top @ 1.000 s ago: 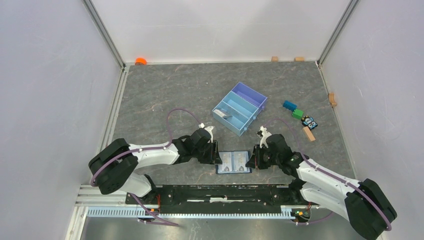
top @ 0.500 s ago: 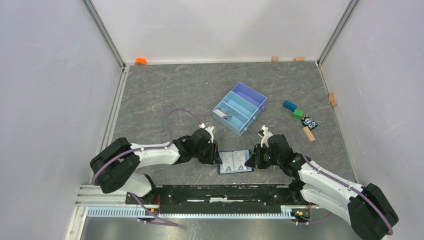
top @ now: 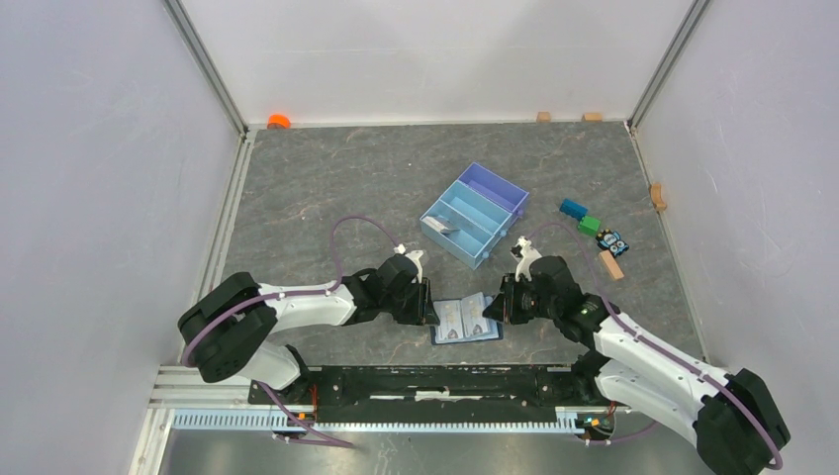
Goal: Put the credit cards into the card holder
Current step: Turn over the card slot in the card holder.
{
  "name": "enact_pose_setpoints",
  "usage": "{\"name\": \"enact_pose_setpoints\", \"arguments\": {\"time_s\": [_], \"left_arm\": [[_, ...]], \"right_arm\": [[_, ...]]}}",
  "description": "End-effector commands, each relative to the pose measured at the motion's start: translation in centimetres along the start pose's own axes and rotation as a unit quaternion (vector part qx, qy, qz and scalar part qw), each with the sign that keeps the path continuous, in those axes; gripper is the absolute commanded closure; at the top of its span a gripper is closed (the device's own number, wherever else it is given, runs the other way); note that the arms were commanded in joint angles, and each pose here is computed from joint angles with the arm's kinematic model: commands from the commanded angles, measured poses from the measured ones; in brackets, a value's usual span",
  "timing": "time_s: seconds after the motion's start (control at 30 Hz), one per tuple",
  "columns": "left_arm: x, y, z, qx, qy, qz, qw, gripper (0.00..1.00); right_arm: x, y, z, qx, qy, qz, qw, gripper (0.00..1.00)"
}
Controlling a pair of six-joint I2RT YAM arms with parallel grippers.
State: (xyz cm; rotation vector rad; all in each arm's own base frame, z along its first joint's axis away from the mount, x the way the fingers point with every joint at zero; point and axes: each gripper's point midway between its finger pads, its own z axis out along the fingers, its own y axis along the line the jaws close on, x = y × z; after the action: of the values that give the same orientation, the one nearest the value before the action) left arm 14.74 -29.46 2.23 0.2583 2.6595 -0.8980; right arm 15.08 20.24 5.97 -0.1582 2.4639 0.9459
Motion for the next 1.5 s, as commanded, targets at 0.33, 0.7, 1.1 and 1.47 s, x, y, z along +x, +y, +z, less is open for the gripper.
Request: {"name": "enact_pose_setpoints", "arguments": {"time_s": [0.33, 0.7, 1.1, 1.47], "left_arm": [[-0.2, -0.6, 0.6, 0.015, -0.003, -0.01, 1.0, 0.59], [-1.3, 0.0, -1.3, -0.005, -0.029, -0.003, 1.0, 0.47], [-3.5, 1.8, -5.7, -0.019, -0.056, -0.007, 0.998, 0.21], [-9.3, 0.0, -10.4, 0.0, -0.043, 0.039, 0.998, 0.04]], "right_arm": [[-0.9, 4.2, 0.7, -0.051, 0.001, -0.052, 0.997, 0.8], [-0.4, 7.0, 2.0, -0.089, 0.016, -0.075, 0.993, 0.73], [-2.1, 9.4, 1.7, -0.109, -0.003, -0.124, 0.986, 0.37], [-13.6, 7.6, -0.5, 0.096, -0.078, -0.299, 0.946, 0.05]]}}
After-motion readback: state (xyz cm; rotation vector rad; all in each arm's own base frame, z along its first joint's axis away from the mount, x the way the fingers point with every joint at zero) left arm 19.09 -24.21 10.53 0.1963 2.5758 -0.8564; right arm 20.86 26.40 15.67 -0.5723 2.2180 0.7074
